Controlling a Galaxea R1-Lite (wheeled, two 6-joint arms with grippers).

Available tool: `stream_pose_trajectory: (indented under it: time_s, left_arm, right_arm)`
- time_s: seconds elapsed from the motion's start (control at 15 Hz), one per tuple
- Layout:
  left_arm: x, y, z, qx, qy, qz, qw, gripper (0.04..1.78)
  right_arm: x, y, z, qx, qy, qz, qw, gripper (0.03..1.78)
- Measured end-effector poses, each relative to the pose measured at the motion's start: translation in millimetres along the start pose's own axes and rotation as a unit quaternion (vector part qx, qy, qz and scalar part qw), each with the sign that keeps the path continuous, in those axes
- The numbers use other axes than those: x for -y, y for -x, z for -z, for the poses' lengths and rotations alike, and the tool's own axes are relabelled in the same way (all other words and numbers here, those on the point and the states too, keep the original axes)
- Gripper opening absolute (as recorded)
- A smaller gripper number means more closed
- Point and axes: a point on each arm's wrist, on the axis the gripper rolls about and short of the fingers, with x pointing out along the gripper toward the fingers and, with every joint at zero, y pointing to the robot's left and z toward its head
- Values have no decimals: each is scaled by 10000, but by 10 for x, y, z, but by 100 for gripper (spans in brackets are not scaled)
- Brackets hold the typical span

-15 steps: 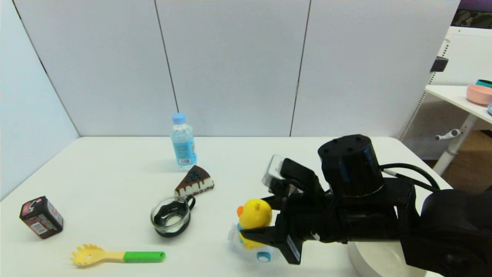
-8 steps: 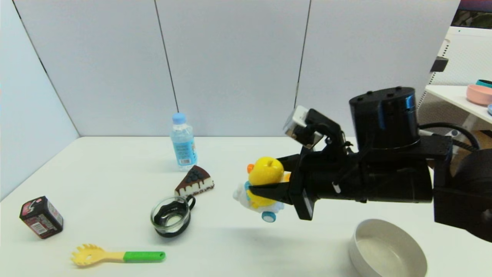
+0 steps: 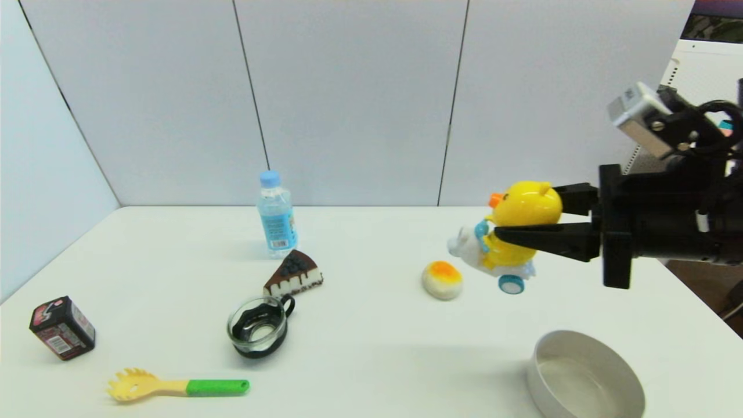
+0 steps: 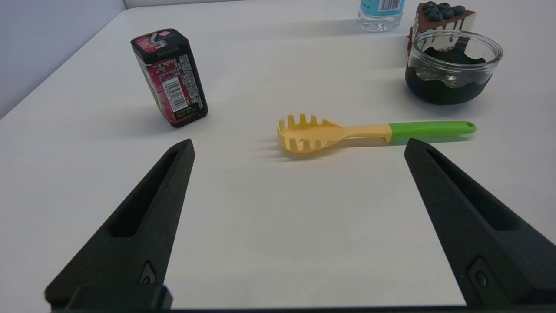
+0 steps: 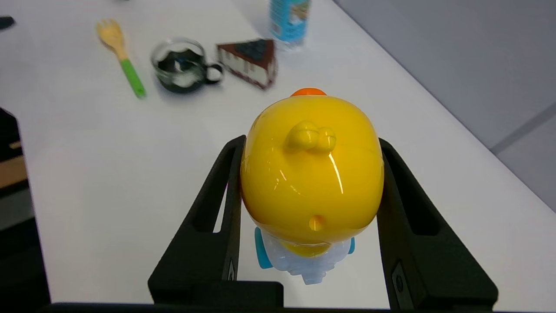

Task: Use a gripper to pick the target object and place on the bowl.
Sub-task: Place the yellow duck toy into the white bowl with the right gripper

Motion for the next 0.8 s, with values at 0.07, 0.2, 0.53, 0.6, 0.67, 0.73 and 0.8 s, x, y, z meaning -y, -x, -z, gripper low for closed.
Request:
stream_pose_trajectory:
  time_s: [0.07,0.2,0.53,0.6,0.67,0.73,0.8]
  left_arm:
    - [0,0,0,-2,-2,2,10000,171]
    - [0,0,0,0,-2,2,10000,171]
    - [0,0,0,0,-2,2,10000,171]
    - [0,0,0,0,0,2,10000,171]
    - [0,0,0,0,0,2,10000,171]
    - [0,0,0,-2,-2,2,10000,171]
    - [0,0,0,-2,0,2,10000,171]
  right_arm:
    - [47,127,69,-10,21,101,9999,86]
    - [89,338,280,-171,21,380,9991,86]
    - [52,607,759,-532,-92,583,9968,86]
    - [37,633,828,-521,-107,486,9974,86]
    - [21,654,880,-510,-117,367,9980,86]
    - [0,671,923,-534,-186,234,9981,86]
    - [-19,690,954,-583,-276,126,9978,86]
